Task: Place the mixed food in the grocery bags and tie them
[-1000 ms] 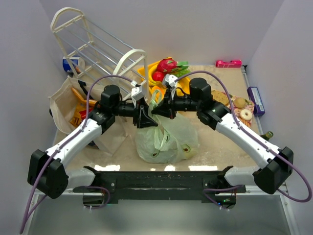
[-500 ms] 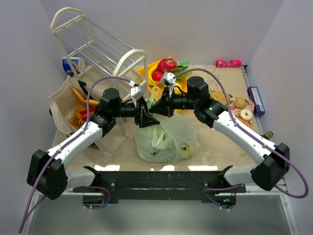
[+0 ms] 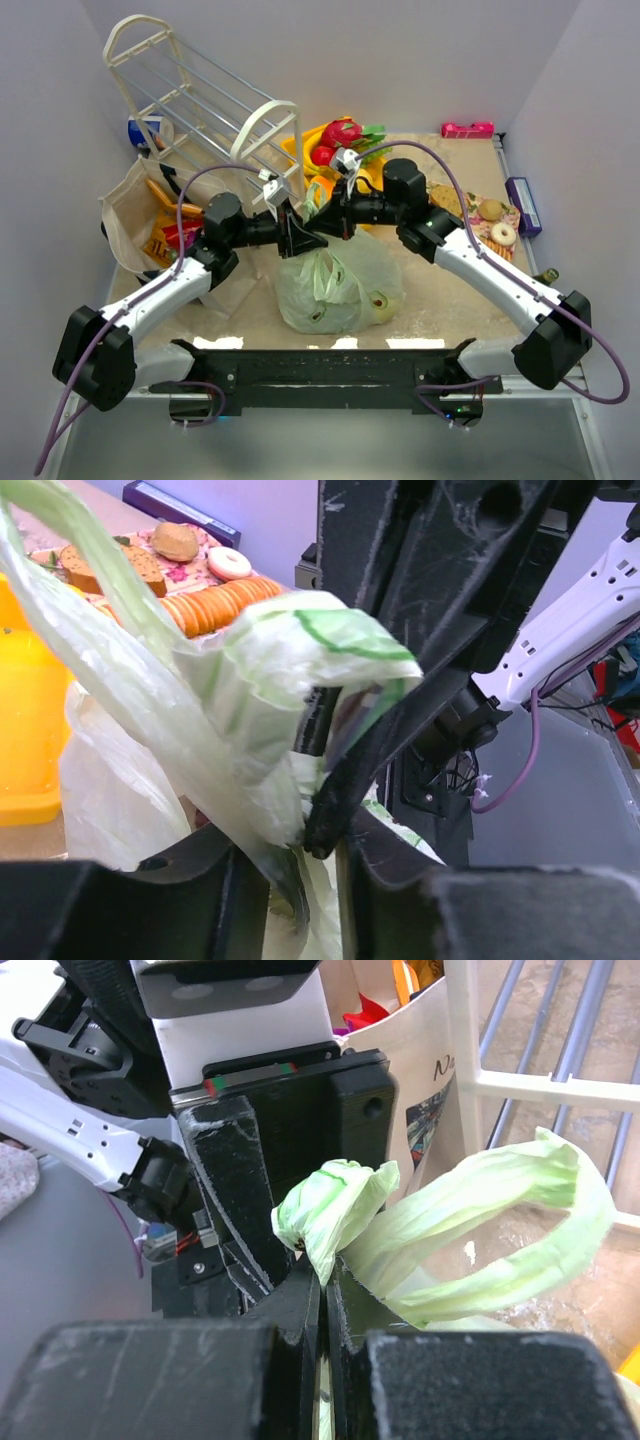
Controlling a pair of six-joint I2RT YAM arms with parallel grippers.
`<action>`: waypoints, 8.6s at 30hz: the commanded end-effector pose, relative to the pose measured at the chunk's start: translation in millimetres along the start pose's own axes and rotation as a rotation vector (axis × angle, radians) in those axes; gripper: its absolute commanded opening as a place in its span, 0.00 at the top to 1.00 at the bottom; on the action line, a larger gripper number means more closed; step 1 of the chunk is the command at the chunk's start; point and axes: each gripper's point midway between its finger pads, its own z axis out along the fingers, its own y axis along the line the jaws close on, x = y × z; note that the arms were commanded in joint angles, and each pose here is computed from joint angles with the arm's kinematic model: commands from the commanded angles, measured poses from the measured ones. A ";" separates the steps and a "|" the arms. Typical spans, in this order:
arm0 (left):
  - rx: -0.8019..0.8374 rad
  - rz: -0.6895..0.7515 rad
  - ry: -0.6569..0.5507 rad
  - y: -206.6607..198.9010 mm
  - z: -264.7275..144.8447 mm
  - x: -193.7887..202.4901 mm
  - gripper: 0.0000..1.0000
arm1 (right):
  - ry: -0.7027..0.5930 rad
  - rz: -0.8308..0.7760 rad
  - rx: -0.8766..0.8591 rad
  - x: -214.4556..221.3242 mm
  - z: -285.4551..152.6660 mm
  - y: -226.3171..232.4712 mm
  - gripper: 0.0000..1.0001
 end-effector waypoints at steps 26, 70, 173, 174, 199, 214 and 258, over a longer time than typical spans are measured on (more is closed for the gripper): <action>0.136 0.199 0.070 -24.0 -2.4 -2.0 1.00 | -0.247 0.096 0.180 -89.1 -57.2 -16.4 0.25; -0.083 0.106 0.067 14.5 -1.7 1.3 1.00 | -0.043 0.229 0.165 41.7 -60.9 30.9 1.00; -0.353 0.250 -0.045 -17.5 -13.4 17.4 1.00 | -0.326 0.965 0.208 43.0 -60.4 57.0 0.27; -0.360 0.256 -0.055 -18.5 -12.6 17.3 1.00 | -0.344 1.026 0.181 39.0 -59.7 59.7 0.27; -0.480 0.355 -0.056 -29.2 -0.6 31.8 1.00 | -0.364 1.370 0.453 95.3 -54.1 17.9 0.06; -0.412 0.368 -0.049 -40.8 -3.0 43.6 1.00 | -0.478 1.424 0.472 90.9 -40.2 -6.1 0.09; -0.238 0.306 0.049 -66.0 0.4 86.5 0.93 | -0.576 1.323 0.332 43.9 -27.5 -1.8 0.98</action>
